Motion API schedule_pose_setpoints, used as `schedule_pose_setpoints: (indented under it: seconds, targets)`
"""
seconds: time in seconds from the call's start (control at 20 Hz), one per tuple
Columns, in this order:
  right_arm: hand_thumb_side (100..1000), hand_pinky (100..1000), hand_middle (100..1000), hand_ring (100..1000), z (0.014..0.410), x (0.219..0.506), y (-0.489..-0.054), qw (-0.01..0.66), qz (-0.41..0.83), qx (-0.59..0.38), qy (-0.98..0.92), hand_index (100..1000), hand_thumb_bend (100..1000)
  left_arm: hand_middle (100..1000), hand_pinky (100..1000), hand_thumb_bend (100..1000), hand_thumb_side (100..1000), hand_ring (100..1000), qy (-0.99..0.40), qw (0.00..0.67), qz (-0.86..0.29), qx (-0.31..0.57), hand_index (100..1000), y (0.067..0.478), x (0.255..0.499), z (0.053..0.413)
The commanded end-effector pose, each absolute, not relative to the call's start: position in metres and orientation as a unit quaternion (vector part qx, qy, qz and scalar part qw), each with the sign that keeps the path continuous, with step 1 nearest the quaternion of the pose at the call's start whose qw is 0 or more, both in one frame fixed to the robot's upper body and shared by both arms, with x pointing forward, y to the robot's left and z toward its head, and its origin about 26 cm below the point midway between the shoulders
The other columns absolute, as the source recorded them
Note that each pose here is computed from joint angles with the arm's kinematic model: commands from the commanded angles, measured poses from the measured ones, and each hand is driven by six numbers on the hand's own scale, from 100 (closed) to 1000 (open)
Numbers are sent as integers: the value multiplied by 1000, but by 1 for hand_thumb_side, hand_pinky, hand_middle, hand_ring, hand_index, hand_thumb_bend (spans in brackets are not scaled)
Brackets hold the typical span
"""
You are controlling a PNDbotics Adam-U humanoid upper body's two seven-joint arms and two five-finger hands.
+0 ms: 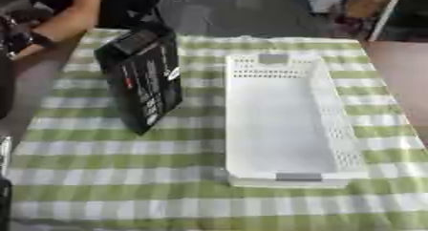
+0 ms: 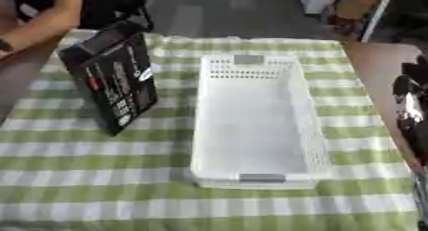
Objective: Pick up objects on the table and place them in the box.
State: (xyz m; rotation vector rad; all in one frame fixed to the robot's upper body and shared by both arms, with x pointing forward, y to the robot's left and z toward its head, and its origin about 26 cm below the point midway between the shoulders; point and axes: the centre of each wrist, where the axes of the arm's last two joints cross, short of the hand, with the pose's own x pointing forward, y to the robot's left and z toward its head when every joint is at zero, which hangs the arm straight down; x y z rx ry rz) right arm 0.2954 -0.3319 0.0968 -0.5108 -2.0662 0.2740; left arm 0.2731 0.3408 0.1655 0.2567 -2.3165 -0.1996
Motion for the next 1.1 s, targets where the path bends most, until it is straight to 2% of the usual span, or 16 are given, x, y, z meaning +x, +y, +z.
schedule_pose_setpoints:
  seconds: [0.05,0.25,0.3,0.35,0.7,0.85,0.95,1.05,1.1]
  targets:
    - [655,835,782,858,103,295,-335,468,112,-213,-850,926,297,889,501,793,816,701,-917,378,-61,111,844,343,269,170]
    - [660,834,782,858,101,295,-332,470,108,-207,-852,926,281,884,481,769,854,676,-908,401,-47,115,841,343,266,160]
    - [656,834,782,858,101,296,-332,469,107,-205,-852,926,261,886,481,847,935,676,-902,413,-46,114,841,343,267,156]
    - [660,834,782,857,101,296,-331,469,107,-204,-853,926,279,883,474,763,868,669,-899,421,-45,113,841,343,267,153]
    - [661,833,782,857,101,296,-331,468,106,-203,-853,926,277,869,466,767,861,654,-890,440,-52,107,837,342,270,145]
    - [661,833,781,857,101,296,-332,468,105,-205,-853,926,278,867,470,820,823,648,-889,440,-60,112,837,342,270,147]
    - [660,833,781,857,101,296,-332,469,105,-205,-853,927,278,861,482,909,744,632,-883,446,-74,127,837,344,271,150]
    - [660,833,781,857,100,296,-332,469,107,-206,-852,927,279,881,539,1000,659,667,-869,454,-103,169,858,347,273,157]
    - [660,833,781,857,101,296,-333,469,107,-207,-852,927,279,885,555,1000,649,678,-857,454,-135,204,864,351,274,165]
